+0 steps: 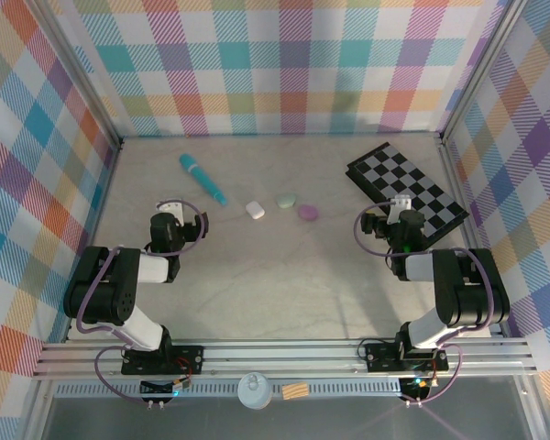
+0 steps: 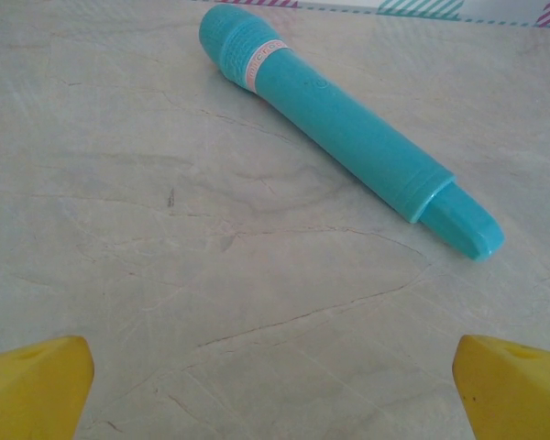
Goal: Insert the wireless bluetooth earbuds into the charging case
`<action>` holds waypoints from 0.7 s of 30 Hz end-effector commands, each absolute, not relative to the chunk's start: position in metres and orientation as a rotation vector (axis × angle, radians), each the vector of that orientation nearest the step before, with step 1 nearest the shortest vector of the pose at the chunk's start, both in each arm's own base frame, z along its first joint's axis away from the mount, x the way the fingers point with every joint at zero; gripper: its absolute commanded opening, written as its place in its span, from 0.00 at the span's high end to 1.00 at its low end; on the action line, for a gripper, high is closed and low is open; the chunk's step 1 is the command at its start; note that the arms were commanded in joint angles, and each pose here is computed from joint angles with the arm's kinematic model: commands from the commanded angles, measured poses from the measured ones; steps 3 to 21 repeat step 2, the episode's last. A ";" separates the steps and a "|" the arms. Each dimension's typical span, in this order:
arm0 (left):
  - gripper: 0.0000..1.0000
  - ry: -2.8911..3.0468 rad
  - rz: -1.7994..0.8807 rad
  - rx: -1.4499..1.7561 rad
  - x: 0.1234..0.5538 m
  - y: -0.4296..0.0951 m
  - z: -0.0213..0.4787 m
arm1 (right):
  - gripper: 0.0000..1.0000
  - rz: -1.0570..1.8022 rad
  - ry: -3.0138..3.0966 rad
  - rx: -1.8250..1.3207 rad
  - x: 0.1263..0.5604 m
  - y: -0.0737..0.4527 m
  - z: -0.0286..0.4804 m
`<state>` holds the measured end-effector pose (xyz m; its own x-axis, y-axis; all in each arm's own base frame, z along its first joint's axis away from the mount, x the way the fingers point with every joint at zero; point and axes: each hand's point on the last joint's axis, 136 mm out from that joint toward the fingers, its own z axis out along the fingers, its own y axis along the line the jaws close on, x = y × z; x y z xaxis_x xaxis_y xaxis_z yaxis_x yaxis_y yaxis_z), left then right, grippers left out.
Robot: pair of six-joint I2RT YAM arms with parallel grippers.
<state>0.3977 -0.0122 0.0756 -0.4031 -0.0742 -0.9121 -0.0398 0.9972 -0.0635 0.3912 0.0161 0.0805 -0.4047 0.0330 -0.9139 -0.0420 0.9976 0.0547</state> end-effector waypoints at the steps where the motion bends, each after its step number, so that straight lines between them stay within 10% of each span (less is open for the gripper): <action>1: 0.00 1.970 -0.032 -0.071 0.402 -0.014 0.081 | 0.01 0.105 1.947 -0.004 0.398 0.017 0.091; 21: 0.00 1.972 -0.031 -0.072 0.401 -0.013 0.081 | 0.01 0.103 1.944 -0.006 0.397 0.017 0.091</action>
